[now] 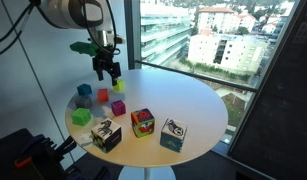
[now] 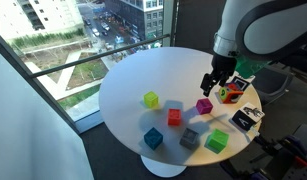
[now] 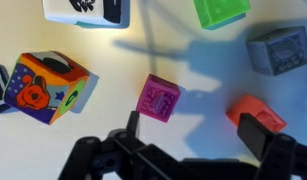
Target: Pick up the pink block and put it on the orange block
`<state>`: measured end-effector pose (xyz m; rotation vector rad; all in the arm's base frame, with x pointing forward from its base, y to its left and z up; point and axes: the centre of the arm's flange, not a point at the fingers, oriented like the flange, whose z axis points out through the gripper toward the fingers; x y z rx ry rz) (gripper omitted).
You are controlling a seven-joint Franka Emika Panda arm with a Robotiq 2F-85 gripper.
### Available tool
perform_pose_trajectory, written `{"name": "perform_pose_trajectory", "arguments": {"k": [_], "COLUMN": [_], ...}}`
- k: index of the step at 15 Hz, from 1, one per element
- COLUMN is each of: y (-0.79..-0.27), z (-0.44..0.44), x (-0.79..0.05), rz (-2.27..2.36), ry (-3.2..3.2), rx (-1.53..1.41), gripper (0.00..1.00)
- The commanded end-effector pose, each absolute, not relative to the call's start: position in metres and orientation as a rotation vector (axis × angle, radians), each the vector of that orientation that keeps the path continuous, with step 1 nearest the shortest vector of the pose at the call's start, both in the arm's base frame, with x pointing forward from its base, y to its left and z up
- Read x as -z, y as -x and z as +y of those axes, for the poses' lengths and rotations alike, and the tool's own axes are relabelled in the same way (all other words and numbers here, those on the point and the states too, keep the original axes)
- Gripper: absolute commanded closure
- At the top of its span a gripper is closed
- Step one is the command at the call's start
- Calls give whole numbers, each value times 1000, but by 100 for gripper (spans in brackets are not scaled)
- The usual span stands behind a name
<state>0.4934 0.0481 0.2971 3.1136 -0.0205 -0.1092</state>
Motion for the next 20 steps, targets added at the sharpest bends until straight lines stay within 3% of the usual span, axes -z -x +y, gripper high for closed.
{"name": "perform_pose_trajectory", "arguments": {"k": [1,20], "y": [-494,-512], "z": [48,27], "x": [-297,-227], "rz": [-22,-255], "ry": [-3115,-3075], "rx": [108,49], "gripper": [0,0]}}
